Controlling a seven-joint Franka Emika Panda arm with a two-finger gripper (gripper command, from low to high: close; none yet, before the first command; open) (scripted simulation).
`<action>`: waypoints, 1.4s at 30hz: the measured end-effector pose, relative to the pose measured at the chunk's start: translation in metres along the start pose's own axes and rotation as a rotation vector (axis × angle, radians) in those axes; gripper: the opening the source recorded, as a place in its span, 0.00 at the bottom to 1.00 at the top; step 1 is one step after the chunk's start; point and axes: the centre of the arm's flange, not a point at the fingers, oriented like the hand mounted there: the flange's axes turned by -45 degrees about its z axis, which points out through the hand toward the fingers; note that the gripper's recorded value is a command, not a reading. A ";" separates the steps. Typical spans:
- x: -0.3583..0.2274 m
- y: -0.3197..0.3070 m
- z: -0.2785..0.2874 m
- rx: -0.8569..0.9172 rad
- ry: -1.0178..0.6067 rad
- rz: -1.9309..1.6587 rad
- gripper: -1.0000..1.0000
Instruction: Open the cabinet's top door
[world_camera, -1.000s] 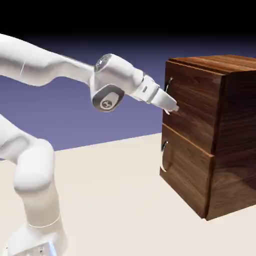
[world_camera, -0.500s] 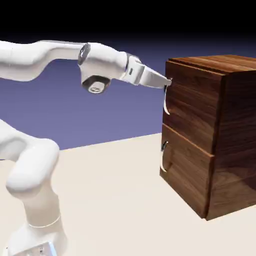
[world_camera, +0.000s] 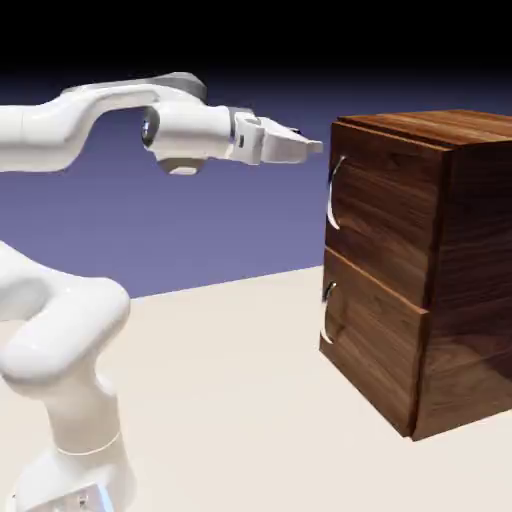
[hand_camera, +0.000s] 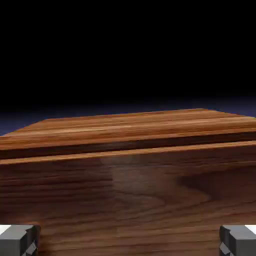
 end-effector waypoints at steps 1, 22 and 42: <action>-0.004 -0.005 0.002 0.001 0.009 -0.003 0.50; -0.142 -0.078 0.077 -0.011 0.107 -0.058 0.50; -0.141 -0.028 0.054 0.263 0.099 -0.072 0.00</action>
